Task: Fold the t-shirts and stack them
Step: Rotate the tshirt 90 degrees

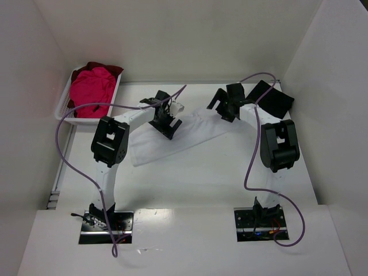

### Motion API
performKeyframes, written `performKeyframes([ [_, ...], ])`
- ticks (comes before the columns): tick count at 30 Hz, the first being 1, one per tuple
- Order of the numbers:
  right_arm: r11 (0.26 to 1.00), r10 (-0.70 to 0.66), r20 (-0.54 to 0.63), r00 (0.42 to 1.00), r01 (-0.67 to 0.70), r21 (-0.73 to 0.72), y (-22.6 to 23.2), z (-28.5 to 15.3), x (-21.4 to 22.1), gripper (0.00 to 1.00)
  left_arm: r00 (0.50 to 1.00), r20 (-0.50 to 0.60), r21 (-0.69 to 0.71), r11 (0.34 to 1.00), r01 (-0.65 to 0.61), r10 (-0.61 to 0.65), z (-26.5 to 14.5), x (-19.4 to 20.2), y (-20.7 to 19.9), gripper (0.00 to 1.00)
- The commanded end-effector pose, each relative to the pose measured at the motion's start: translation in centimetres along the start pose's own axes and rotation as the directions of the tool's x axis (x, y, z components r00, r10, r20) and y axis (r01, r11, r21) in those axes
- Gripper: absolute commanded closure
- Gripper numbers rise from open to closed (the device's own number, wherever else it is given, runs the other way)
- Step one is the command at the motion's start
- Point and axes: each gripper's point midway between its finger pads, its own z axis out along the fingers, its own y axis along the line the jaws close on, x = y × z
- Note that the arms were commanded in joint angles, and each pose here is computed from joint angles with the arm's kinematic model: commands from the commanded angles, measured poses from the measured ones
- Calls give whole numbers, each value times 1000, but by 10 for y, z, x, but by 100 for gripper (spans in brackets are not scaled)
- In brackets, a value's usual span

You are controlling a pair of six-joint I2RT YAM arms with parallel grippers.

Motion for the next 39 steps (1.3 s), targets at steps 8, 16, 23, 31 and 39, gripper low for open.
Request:
performKeyframes([
  [8,997,-36,-50,998,39,69,-26,15,15,1,971,-210,197,967,160,-118,-31,88,-128,0],
  [16,991,-96,-134,986,108,85,-16,35,42,1,950,-247,287,922,261,-192,-32,96,-155,0],
  [23,988,-121,-131,984,132,82,2,54,40,1,944,-273,314,911,267,-183,-34,109,-176,0],
  [31,986,-159,-128,979,165,32,29,81,28,1,921,-336,376,868,323,-198,-26,119,-198,0],
  [39,964,-264,-142,954,258,-61,91,107,46,1,922,-338,433,839,331,-189,-34,105,-238,0],
])
